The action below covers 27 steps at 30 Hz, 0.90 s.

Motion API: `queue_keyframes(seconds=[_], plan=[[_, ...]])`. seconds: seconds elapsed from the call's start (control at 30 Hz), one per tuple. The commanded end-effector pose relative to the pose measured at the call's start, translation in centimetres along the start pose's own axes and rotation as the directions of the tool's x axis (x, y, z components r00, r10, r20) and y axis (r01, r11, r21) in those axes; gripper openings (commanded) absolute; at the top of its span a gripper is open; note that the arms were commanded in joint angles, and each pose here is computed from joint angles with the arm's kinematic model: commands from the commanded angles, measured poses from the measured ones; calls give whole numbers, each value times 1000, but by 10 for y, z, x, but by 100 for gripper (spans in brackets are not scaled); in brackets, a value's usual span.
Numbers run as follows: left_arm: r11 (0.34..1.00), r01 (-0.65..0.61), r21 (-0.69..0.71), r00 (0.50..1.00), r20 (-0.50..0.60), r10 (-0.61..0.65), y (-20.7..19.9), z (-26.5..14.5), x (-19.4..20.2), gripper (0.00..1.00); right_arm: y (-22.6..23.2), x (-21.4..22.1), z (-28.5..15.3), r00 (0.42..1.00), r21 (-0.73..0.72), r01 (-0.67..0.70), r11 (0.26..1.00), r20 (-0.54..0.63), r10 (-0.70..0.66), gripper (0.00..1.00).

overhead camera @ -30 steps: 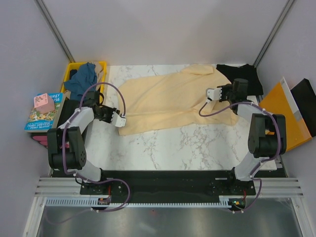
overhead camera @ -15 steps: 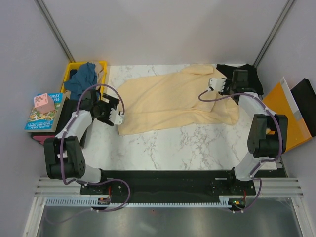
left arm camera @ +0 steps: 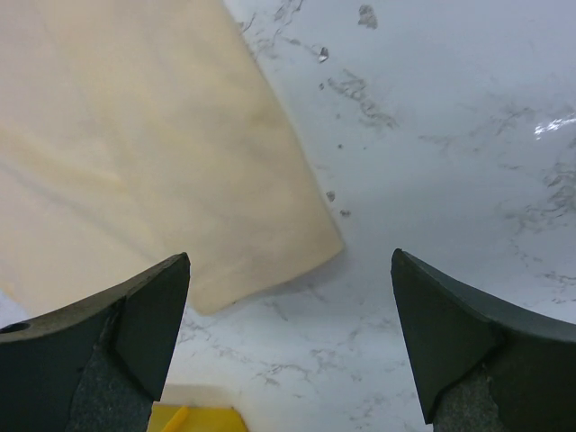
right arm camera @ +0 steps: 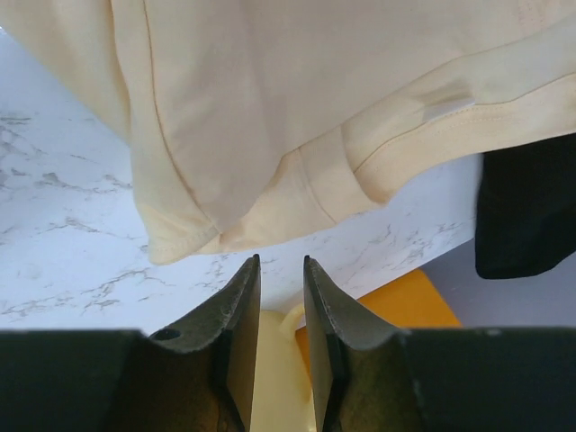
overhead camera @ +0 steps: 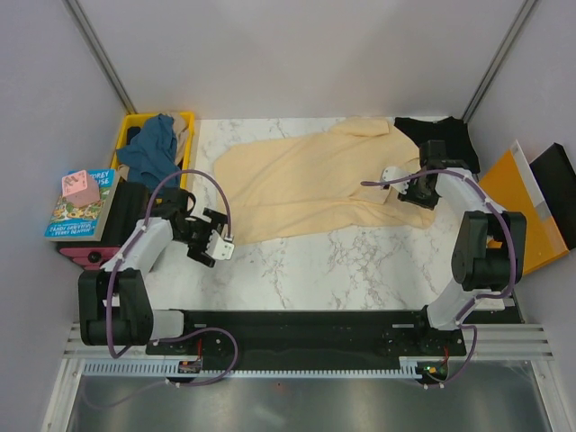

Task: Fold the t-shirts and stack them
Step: Fold the tshirt

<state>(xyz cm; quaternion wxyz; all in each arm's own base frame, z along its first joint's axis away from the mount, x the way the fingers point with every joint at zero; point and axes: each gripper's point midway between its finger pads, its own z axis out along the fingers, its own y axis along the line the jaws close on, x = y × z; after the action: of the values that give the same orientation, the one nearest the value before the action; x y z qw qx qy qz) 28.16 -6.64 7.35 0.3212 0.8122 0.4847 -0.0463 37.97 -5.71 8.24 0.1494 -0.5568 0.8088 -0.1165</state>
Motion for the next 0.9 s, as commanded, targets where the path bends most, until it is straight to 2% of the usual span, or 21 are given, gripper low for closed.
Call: queue_keyframes(seconds=[0.0,0.2,0.5,0.7,0.77,0.83,0.87], plan=[[968,-246,37,967,81,243,-3,14,-17,100,7,1,-1,997,-21,-73,997,-6,73,33],[978,-204,52,978,56,201,2,31,-3,95,22,2,3,998,-56,-64,996,5,65,32],[991,-127,45,991,-42,129,16,48,23,79,14,-2,2,996,-35,-85,996,18,86,30],[992,-91,84,991,-90,98,17,53,37,55,21,0,7,996,-66,-86,994,9,86,30],[991,-87,103,989,-114,98,16,54,41,43,27,0,2,997,-99,-74,992,5,75,32],[990,-85,112,988,-120,98,15,55,43,25,28,-4,-5,999,-129,-42,991,29,46,35],[990,-83,110,988,-124,96,17,55,44,25,36,-4,-9,999,-170,-38,985,27,43,37]])
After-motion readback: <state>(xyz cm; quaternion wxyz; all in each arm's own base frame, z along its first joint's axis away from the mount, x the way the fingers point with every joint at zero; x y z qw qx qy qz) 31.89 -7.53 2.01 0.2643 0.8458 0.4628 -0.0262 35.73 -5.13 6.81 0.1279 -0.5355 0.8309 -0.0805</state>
